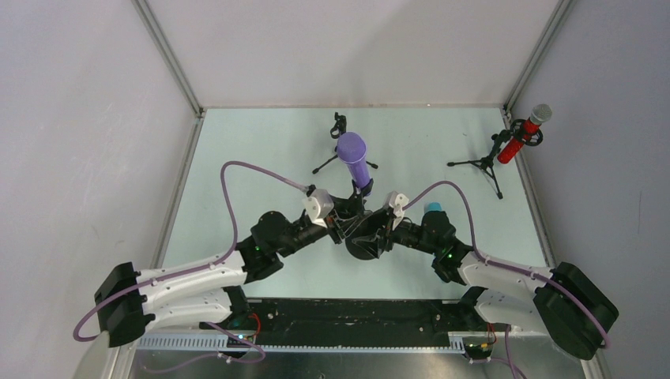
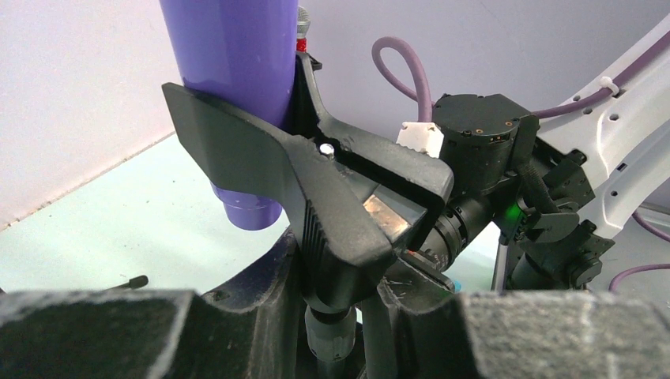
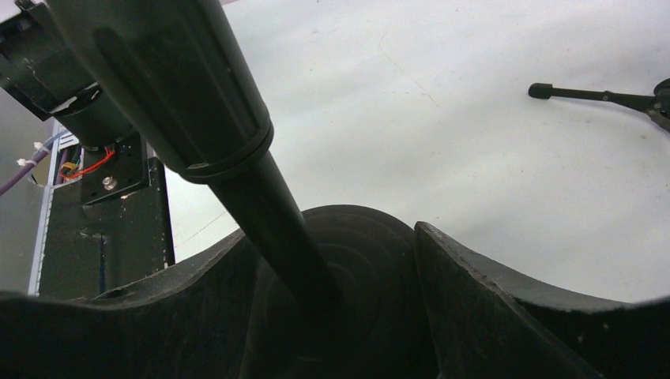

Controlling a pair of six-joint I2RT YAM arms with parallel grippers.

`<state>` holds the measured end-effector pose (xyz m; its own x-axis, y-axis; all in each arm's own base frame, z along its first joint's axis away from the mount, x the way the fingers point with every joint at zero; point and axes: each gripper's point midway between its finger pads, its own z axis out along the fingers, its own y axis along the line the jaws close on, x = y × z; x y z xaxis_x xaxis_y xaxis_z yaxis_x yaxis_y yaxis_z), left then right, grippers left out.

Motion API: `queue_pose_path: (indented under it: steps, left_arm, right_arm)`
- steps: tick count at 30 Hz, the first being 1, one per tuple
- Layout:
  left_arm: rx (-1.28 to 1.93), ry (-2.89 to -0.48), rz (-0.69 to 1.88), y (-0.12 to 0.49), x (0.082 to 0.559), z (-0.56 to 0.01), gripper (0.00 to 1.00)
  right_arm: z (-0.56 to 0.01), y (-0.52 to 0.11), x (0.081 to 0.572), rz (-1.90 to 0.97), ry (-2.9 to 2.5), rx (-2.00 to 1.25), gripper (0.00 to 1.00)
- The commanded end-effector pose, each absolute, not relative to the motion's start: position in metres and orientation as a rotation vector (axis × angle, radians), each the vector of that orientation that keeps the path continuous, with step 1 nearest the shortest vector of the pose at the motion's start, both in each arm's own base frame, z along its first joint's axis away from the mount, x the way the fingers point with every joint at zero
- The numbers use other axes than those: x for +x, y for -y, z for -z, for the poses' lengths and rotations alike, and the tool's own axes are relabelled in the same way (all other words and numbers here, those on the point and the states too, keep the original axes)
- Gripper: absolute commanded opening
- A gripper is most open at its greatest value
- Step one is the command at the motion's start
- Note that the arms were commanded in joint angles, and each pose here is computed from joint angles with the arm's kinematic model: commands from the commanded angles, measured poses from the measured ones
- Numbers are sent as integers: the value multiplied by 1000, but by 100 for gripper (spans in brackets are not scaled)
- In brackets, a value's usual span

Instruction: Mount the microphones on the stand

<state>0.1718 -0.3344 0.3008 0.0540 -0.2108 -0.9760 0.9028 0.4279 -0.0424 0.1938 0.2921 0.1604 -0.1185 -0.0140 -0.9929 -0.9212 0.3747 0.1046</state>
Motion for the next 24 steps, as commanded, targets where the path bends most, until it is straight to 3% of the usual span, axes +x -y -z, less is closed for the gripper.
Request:
queue_pose_path:
  steps: [1, 24]
  left_arm:
    - [582, -984, 1015, 315, 164, -395, 0]
    - [563, -845, 939, 284, 153, -456, 0]
  right_arm:
    - [-162, -296, 202, -939, -1478, -889, 76]
    - [-137, -287, 218, -838, -1620, -784, 85]
